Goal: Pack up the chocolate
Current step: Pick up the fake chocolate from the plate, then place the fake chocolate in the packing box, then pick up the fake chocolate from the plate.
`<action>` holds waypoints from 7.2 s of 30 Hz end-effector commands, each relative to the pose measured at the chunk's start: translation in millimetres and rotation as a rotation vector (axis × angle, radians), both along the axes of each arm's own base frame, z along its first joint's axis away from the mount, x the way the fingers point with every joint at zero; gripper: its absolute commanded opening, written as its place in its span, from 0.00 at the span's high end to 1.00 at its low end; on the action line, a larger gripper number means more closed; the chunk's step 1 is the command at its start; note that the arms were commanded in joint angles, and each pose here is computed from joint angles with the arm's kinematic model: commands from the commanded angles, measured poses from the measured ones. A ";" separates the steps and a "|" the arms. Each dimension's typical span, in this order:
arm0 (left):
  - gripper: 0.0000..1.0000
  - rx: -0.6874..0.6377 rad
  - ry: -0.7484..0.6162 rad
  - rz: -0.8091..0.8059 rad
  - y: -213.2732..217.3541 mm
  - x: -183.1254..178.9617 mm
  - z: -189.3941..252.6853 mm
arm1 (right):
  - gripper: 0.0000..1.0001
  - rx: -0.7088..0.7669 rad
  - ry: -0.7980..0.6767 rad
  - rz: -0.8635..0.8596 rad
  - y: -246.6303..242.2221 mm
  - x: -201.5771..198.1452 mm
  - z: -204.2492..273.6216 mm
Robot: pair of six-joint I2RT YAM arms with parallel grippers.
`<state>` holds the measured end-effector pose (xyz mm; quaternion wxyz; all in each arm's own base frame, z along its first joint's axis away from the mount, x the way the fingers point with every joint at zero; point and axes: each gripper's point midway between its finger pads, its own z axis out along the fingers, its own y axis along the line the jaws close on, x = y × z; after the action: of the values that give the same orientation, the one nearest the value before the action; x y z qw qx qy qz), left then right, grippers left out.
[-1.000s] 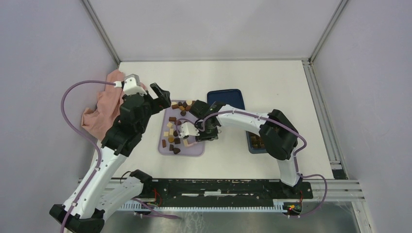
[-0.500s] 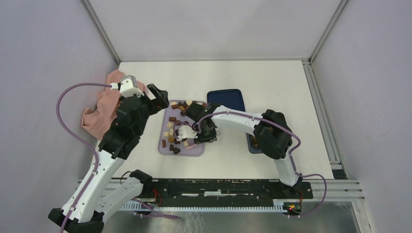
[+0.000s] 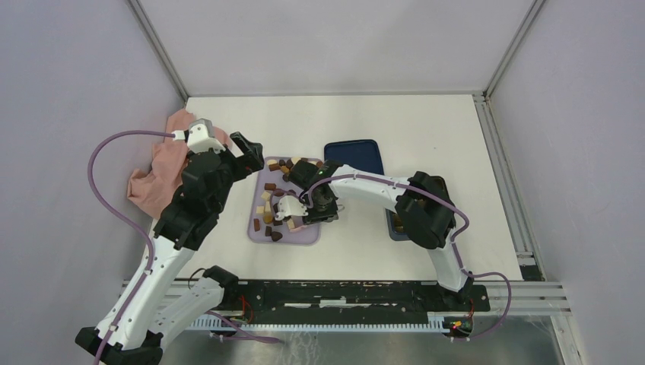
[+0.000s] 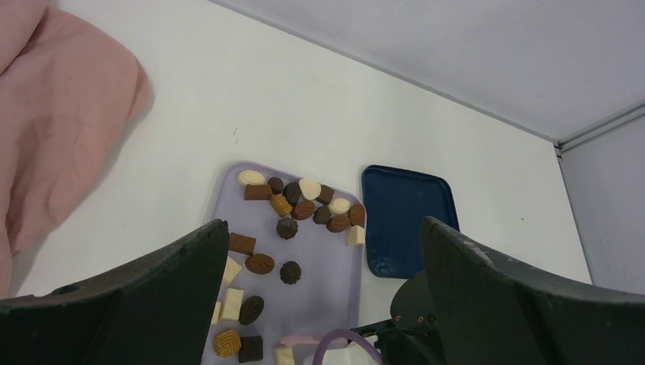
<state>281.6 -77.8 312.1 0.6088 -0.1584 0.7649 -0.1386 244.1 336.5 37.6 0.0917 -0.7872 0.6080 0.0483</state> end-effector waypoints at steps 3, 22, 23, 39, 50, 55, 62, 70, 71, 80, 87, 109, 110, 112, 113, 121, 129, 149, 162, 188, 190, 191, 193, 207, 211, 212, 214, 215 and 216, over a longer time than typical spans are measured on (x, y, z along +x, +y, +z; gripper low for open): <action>0.00 0.012 -0.016 0.023 5.6 1.0 4.2 | 0.57 -0.010 -0.033 0.004 4.7 4.4 2.8; 0.00 0.011 -0.015 0.016 4.0 1.9 3.8 | 0.60 -0.019 -0.046 0.017 6.7 5.6 1.0; 0.00 0.011 -0.016 0.016 4.0 1.8 4.2 | 0.62 -0.016 -0.046 0.017 7.0 5.6 1.9; 0.00 0.005 -0.018 -0.001 -1.9 7.3 4.6 | 0.74 0.115 -0.019 -0.013 6.9 5.8 38.2; 0.00 -0.002 -0.020 -0.020 -7.7 11.3 5.1 | 0.77 0.232 -0.006 -0.065 -10.7 12.3 70.2; 0.00 -0.026 -0.025 -0.038 -15.2 17.1 1.6 | 0.76 0.308 -0.058 -0.117 -32.4 27.0 103.8; 0.00 -0.039 -0.019 -0.101 -36.6 36.6 -1.0 | 0.77 0.358 -0.136 -0.231 -87.3 41.5 130.7; 0.00 -0.049 -0.003 -0.194 -69.5 67.6 -9.2 | 0.76 0.306 -0.190 -0.524 -207.2 49.1 114.3; 0.00 -0.051 -0.004 -0.205 -73.6 71.8 -10.0 | 0.76 0.299 -0.193 -0.561 -221.2 48.5 112.0; 0.00 -0.018 0.023 -0.294 -101.0 99.9 -21.5 | 0.75 0.214 -0.242 -0.878 -333.0 22.0 91.7; 0.00 0.019 0.006 -0.321 -107.9 111.0 -19.3 | 0.75 0.102 -0.233 -1.013 -386.7 2.1 81.6; 0.00 0.015 0.021 -0.275 -86.7 90.1 -35.9 | 0.66 -0.033 -0.146 -1.034 -414.4 -11.6 52.1; 0.00 0.016 0.021 -0.274 -86.0 89.8 -36.2 | 0.64 -0.034 -0.145 -1.034 -414.6 -11.6 51.8; 0.00 0.016 0.022 -0.271 -85.1 89.5 -36.1 | 0.60 -0.039 -0.145 -1.036 -415.4 -11.6 50.2; 0.00 0.015 0.021 -0.272 -85.1 89.4 -35.5 | 0.59 -0.039 -0.145 -1.037 -415.6 -11.3 49.4; 0.00 0.011 0.011 -0.272 -85.3 89.1 -28.6 | 0.55 -0.014 -0.154 -1.052 -414.0 -2.5 52.0; 0.00 -0.016 -0.003 -0.266 -84.6 86.1 -21.5 | 0.59 0.154 -0.198 -0.990 -391.9 20.7 89.2; 0.00 -0.097 0.246 -0.154 -31.8 37.0 -34.5 | 0.59 0.471 -0.050 -0.278 -129.5 23.7 106.1; 0.01 -0.008 0.447 0.056 13.1 -1.5 -93.6 | 0.59 0.276 -0.075 -0.044 0.5 6.5 53.1; 0.00 0.142 0.354 0.103 35.5 11.5 -71.1 | 0.58 0.059 -0.103 -0.029 47.4 10.2 14.0; 0.00 0.141 0.331 0.117 38.8 9.2 -64.8 | 0.59 0.045 -0.095 -0.026 44.5 6.7 10.7; 0.00 0.140 0.321 0.125 40.9 7.6 -62.1 | 0.59 0.041 -0.093 -0.023 44.0 5.2 9.8; 0.00 0.140 0.300 0.139 44.7 4.6 -56.5 | 0.59 0.022 -0.112 -0.027 41.4 7.8 8.5; 0.00 0.115 0.266 0.136 45.6 -4.2 -51.3 | 0.60 -0.009 -0.133 -0.031 39.8 11.1 0.5; 0.00 0.111 0.262 0.138 46.4 -5.8 -50.4 | 0.62 -0.006 -0.132 -0.032 42.2 11.6 0.4; 0.00 0.111 0.262 0.138 46.3 -5.8 -50.2 | 0.63 -0.002 -0.132 -0.033 43.0 11.9 1.5; 0.00 0.110 0.259 0.139 46.5 -5.6 -49.3 | 0.66 0.000 -0.134 -0.032 43.2 12.0 3.1; 0.00 0.111 0.260 0.138 46.3 -5.6 -49.1 | 0.67 -0.001 -0.136 -0.032 43.0 11.8 3.3; 0.00 0.110 0.259 0.141 46.6 -5.3 -48.9 | 0.69 -0.001 -0.138 -0.031 42.7 12.5 3.5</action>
<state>272.7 -35.2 253.1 0.5011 -0.1971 0.8418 -0.0380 250.4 372.1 31.3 0.1185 -0.7833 0.6102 0.0027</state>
